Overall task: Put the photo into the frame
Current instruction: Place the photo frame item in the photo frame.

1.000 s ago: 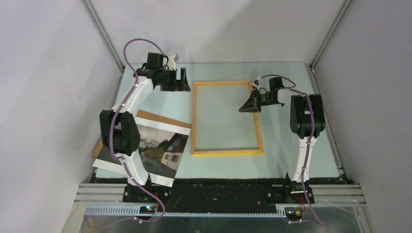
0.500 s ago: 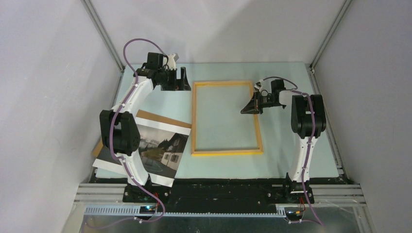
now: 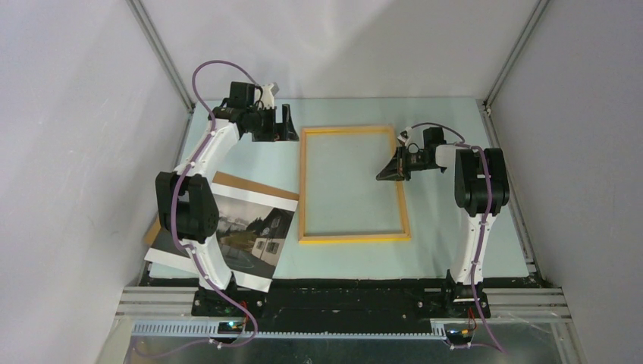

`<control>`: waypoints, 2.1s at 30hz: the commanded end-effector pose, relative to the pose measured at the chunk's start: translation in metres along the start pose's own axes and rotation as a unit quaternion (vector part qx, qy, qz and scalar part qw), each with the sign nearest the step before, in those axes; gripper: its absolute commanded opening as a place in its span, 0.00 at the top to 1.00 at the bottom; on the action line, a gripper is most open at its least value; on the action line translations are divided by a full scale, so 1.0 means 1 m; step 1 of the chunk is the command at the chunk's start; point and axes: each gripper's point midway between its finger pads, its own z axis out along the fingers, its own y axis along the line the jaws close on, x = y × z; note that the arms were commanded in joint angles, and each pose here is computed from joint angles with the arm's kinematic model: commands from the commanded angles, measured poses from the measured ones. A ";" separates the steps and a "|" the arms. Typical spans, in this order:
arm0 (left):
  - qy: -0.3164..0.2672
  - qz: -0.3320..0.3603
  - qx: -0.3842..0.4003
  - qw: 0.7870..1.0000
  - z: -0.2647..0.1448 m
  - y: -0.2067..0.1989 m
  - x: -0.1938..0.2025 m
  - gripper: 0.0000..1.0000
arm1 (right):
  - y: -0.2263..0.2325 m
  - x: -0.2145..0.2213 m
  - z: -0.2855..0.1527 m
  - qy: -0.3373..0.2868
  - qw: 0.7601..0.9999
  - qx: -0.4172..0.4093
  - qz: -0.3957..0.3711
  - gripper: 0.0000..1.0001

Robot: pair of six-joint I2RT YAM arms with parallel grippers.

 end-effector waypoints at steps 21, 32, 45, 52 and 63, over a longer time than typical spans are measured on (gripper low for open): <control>-0.009 -0.001 0.019 1.000 0.002 -0.005 -0.005 0.05 | 0.006 -0.018 -0.008 -0.032 0.999 0.011 -0.042 1.00; -0.005 -0.005 0.023 1.000 0.005 -0.005 -0.003 0.05 | 0.004 -0.017 -0.004 -0.028 0.998 0.010 -0.048 1.00; -0.002 -0.005 0.026 1.000 0.006 -0.006 -0.001 0.05 | 0.007 -0.019 0.002 -0.027 0.997 0.006 -0.070 1.00; 0.000 -0.005 0.027 1.000 0.006 -0.006 0.000 0.05 | 0.006 -0.019 0.003 -0.026 0.997 0.006 -0.075 1.00; 0.006 -0.007 0.029 1.000 0.009 -0.005 0.004 0.05 | 0.010 -0.021 0.006 -0.019 0.996 0.004 -0.091 1.00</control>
